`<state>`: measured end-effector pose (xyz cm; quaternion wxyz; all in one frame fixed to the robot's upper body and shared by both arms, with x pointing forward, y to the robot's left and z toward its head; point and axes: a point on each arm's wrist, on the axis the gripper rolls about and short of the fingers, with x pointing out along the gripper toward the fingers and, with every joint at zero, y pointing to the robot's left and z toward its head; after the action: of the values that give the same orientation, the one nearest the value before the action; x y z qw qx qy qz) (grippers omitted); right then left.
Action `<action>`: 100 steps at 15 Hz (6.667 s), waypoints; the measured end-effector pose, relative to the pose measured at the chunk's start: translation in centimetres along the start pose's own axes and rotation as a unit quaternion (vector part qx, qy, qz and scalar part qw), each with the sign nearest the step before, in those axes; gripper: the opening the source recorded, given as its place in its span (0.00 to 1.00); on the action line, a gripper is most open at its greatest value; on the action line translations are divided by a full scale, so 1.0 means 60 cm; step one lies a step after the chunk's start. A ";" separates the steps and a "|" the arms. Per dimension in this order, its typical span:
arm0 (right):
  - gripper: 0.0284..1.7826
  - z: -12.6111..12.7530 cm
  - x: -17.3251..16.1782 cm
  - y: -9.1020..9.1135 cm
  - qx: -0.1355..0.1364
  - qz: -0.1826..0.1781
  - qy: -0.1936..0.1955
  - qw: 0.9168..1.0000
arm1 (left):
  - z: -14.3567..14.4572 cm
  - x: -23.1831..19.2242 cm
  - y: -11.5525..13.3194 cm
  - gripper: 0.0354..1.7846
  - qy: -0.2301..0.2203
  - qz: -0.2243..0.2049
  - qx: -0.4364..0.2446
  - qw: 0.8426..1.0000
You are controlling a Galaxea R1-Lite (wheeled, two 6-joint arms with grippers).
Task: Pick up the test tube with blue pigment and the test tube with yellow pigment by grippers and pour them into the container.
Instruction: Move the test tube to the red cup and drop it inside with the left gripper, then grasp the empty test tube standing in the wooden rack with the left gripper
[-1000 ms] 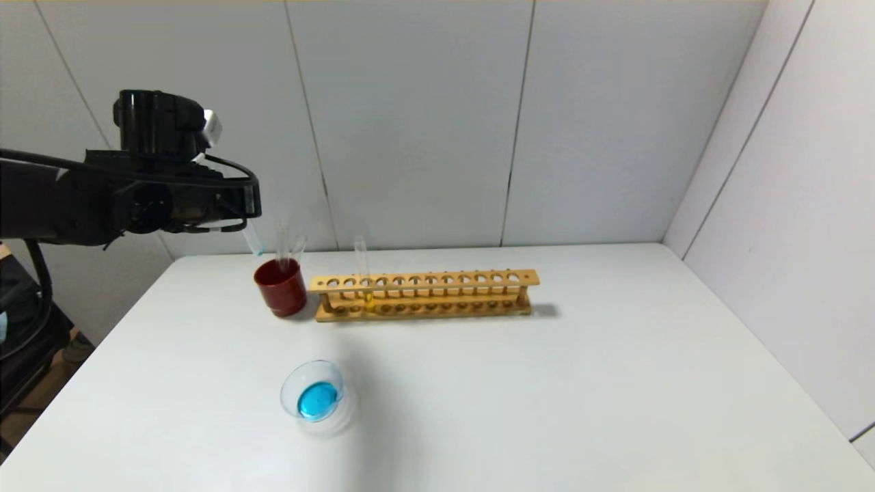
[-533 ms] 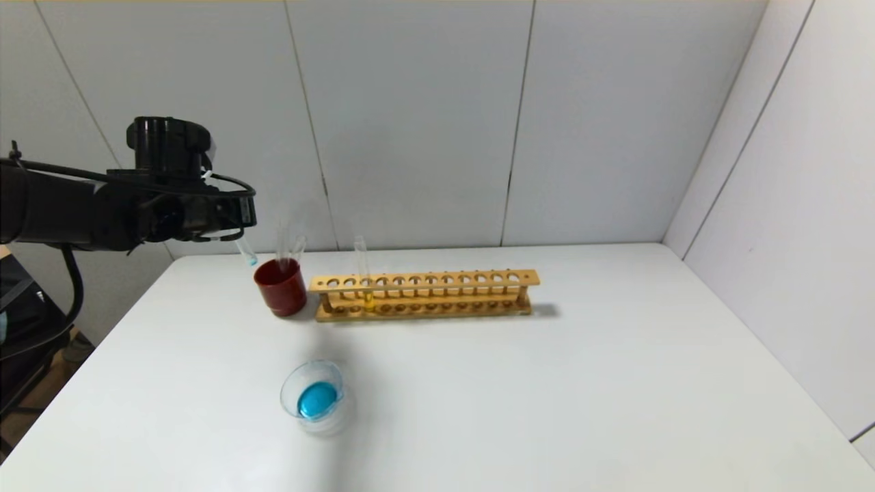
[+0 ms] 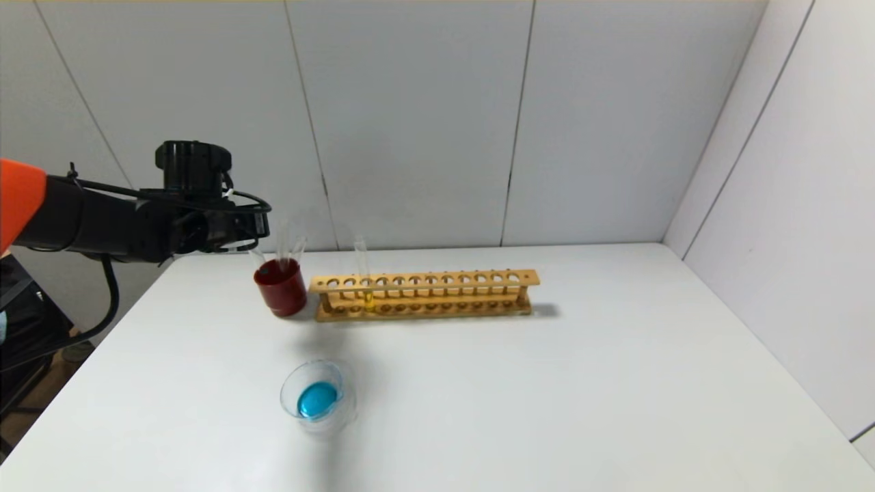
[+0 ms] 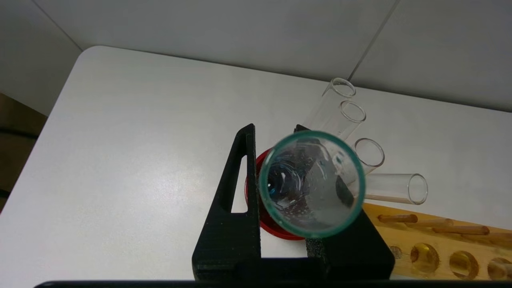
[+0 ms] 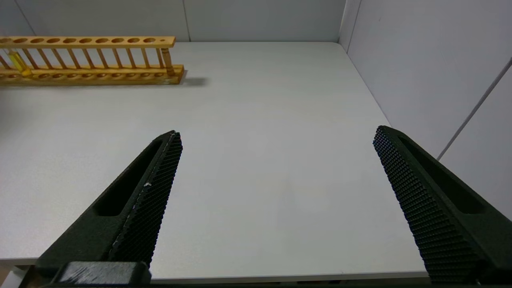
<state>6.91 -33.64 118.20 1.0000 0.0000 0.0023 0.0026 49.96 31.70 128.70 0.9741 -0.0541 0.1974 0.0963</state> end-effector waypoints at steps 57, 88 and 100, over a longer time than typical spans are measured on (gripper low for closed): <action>0.98 0.000 0.000 0.000 0.000 0.000 0.000 1.000 | -0.021 -0.253 -0.136 0.98 0.065 -0.090 0.034 0.993; 0.98 0.000 0.000 0.000 0.000 0.000 0.000 1.000 | -0.102 -0.144 -0.198 0.98 -0.006 -0.109 0.057 0.992; 0.98 0.000 0.000 0.000 0.000 0.000 0.000 1.000 | -0.138 -0.060 -0.234 0.98 0.001 -0.112 0.062 0.992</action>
<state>6.91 -33.64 118.20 1.0000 0.0000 0.0023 0.0021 46.56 16.21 123.49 0.9799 -0.0154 0.1971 -0.0263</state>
